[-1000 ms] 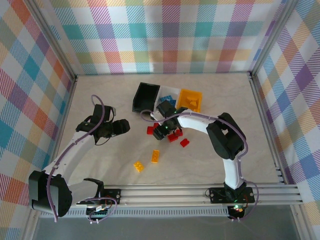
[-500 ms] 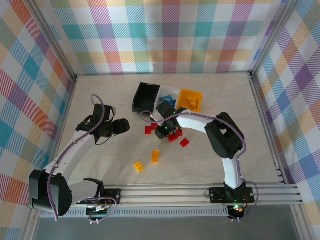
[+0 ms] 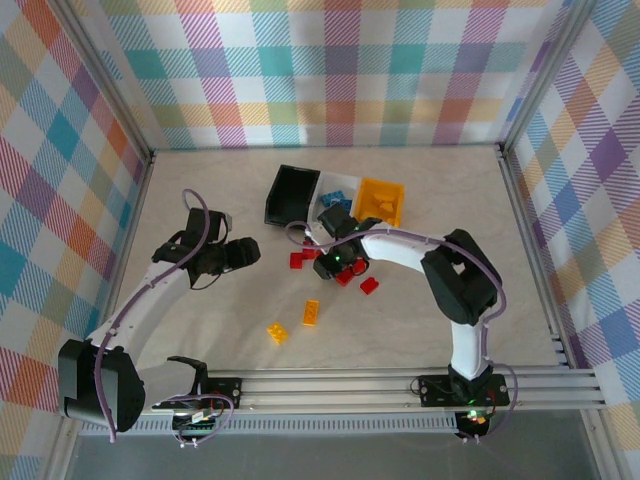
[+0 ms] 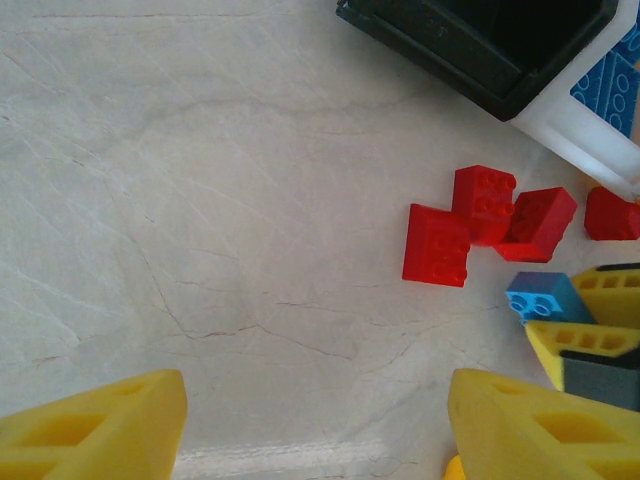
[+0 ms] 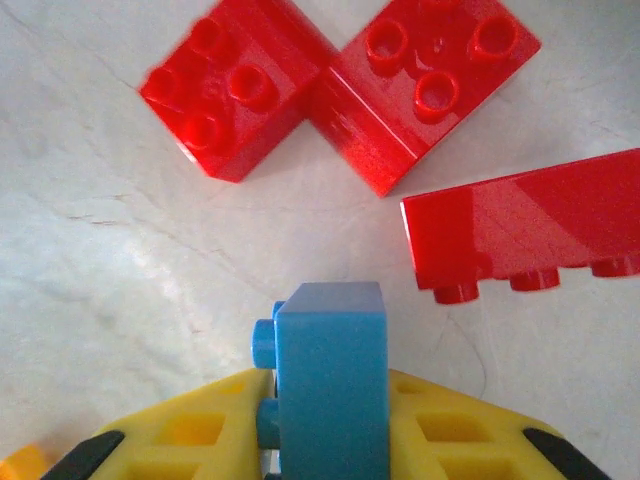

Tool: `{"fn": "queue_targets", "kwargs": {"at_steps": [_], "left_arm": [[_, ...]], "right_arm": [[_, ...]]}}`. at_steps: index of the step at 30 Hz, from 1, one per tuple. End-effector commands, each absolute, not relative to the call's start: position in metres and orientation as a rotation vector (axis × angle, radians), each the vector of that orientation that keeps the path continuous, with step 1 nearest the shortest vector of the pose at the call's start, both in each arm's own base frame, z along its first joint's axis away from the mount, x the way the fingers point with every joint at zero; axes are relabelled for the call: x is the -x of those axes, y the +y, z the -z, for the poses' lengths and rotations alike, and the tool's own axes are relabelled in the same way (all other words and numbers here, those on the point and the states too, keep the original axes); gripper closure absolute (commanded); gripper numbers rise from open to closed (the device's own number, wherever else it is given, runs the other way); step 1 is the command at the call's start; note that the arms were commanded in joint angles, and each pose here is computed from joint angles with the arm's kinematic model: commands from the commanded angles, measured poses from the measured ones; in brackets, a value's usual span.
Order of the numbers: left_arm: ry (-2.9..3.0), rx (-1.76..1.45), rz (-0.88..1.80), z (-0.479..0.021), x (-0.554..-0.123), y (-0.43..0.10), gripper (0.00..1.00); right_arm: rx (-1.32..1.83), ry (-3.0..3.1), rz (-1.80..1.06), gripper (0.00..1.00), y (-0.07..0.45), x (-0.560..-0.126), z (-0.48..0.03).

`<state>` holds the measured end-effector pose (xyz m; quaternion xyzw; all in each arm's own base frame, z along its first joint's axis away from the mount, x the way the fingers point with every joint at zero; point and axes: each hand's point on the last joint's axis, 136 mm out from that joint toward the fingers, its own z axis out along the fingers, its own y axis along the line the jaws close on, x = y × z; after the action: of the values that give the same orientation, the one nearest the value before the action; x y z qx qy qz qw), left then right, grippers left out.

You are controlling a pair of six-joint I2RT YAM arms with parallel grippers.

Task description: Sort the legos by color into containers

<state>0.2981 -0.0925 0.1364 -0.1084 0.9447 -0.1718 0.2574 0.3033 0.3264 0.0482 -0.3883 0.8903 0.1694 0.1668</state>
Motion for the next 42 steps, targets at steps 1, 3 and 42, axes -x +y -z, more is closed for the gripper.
{"fn": "queue_targets", "kwargs": {"at_steps": [1,3,42], "left_arm": [[2.574,0.31,0.472,-0.13,-0.298,-0.089,0.3],[2.572,0.31,0.474,-0.131,-0.298,-0.089,0.3],[2.655,0.075,0.615,-0.112,-0.271,-0.153,0.3]], "right_arm": [[1.041,2.474,-0.594,0.72,0.333,-0.302,-0.079],[1.014,2.464,-0.632,0.73,0.332,-0.302,-0.089],[0.521,2.502,-0.565,0.66,0.304,-0.499,-0.128]]}}
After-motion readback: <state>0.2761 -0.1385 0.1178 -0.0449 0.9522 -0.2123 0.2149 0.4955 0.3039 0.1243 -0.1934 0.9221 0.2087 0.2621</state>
